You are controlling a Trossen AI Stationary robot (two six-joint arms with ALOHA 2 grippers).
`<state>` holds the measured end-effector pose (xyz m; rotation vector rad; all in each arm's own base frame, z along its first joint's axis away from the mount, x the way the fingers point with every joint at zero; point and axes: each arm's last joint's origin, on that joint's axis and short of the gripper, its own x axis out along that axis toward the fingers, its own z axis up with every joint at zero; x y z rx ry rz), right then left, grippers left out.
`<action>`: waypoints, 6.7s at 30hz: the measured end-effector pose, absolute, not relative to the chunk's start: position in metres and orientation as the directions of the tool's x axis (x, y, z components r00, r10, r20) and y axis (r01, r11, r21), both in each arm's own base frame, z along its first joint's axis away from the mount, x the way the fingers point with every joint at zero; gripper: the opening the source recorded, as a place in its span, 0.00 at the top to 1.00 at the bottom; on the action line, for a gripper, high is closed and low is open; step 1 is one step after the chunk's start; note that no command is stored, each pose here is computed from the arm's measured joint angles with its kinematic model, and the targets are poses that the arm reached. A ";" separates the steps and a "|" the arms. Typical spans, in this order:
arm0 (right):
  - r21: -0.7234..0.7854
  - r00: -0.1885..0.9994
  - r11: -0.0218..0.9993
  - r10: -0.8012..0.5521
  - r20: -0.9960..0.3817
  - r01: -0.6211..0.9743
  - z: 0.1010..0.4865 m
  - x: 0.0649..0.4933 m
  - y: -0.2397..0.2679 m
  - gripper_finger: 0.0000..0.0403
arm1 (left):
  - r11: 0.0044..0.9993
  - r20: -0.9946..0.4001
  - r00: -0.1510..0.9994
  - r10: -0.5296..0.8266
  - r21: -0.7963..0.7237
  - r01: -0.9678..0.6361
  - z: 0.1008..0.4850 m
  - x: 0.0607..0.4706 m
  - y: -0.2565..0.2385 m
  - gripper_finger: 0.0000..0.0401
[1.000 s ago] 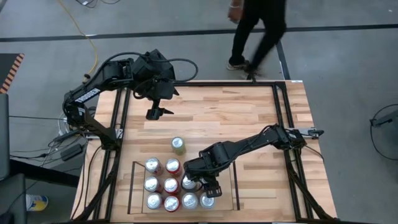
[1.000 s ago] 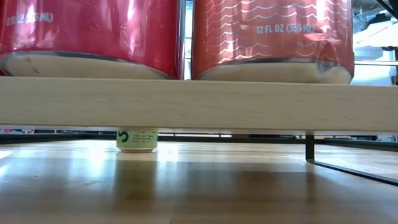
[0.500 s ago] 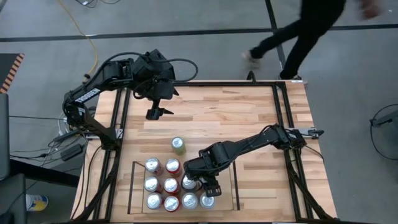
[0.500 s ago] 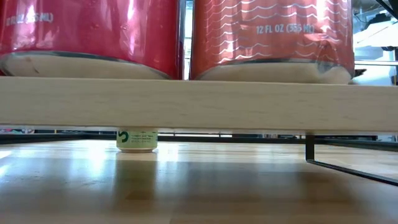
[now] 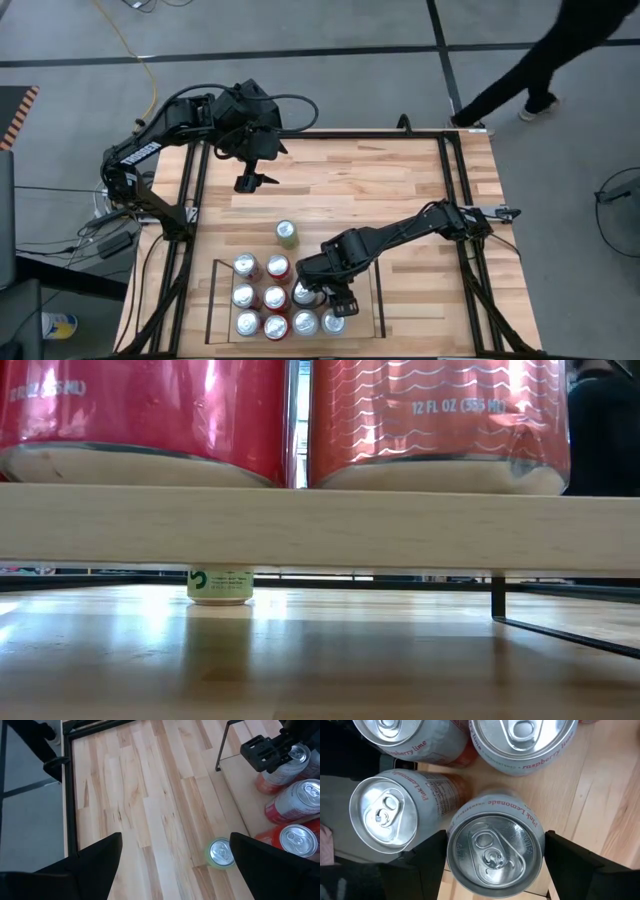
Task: Place canned beverage on shelf
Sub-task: Put the pink soda can on the shelf aligned with the other pink soda can, then put the green soda can on the shelf
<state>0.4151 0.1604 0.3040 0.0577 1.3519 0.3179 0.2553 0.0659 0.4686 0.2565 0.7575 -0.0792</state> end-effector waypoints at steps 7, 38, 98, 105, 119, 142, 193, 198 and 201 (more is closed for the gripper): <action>0.197 0.189 0.958 0.237 -0.953 -0.208 0.304 0.416 0.157 0.26 | 0.966 -0.688 0.725 0.021 0.202 0.163 0.469 0.255 0.066 0.12; 0.228 0.152 0.958 0.255 -0.955 -0.174 0.300 0.417 0.157 0.14 | 0.964 -0.689 0.724 0.024 0.207 0.165 0.468 0.255 0.066 0.12; -0.172 0.607 0.796 0.282 -0.743 -0.580 0.302 0.494 0.001 0.08 | 0.923 -0.597 0.704 0.385 0.224 -0.314 0.502 0.176 0.059 0.12; -0.171 0.598 0.797 0.273 -0.754 -0.579 0.280 0.506 -0.002 0.08 | 0.920 -0.597 0.701 0.391 0.223 -0.324 0.502 0.176 0.059 0.12; -0.176 0.491 0.818 0.144 -0.859 -0.547 0.236 0.514 -0.003 0.09 | 0.919 -0.609 0.691 0.389 0.209 -0.333 0.501 0.175 0.059 0.12; -0.203 0.497 0.915 -0.003 -0.868 -0.349 0.280 0.489 -0.006 0.40 | 0.919 -0.615 0.686 0.390 0.213 -0.332 0.500 0.175 0.059 0.12; 0.017 0.495 0.971 -0.105 -0.862 0.237 0.402 0.295 0.212 0.40 | 0.925 -0.556 0.748 0.363 0.116 -0.362 0.509 0.163 0.054 0.12; 0.005 0.492 0.971 -0.117 -0.863 0.240 0.397 0.296 0.219 0.40 | 0.913 -0.559 0.735 0.384 0.110 -0.393 0.509 0.165 0.055 0.12; -0.002 0.476 0.967 -0.127 -0.870 0.254 0.390 0.303 0.220 0.40 | 0.909 -0.565 0.727 0.392 0.114 -0.401 0.507 0.168 0.056 0.12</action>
